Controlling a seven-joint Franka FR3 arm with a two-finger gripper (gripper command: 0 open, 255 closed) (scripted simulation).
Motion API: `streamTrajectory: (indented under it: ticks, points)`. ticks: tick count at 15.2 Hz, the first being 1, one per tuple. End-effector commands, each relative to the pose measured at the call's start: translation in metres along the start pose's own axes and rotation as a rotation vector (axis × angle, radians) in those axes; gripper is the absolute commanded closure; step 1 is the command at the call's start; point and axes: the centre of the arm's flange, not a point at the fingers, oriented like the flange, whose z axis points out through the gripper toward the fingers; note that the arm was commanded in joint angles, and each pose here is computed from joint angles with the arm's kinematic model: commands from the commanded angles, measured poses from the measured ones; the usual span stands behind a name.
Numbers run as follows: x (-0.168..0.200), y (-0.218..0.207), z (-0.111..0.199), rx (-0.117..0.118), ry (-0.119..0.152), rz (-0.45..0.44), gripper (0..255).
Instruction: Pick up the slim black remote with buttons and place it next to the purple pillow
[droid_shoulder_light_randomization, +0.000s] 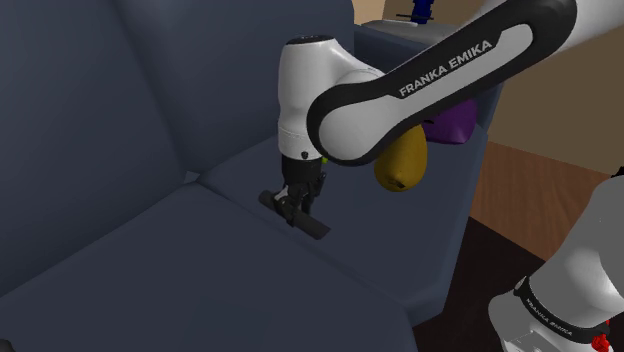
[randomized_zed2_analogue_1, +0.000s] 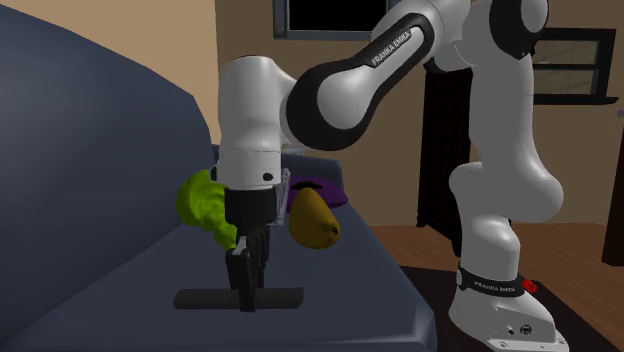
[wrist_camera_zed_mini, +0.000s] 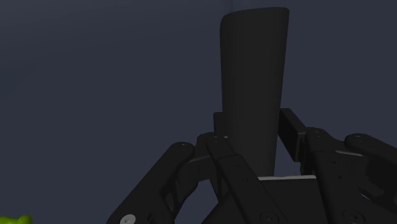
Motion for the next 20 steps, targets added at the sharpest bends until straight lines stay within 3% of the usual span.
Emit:
streamTrajectory:
  ticks: [1, 20]
  points:
    - [0.0, -0.001, -0.01, 0.0, 0.0, 0.0, 255]
    - [0.0, -0.009, -0.11, 0.0, 0.0, 0.0, 255]
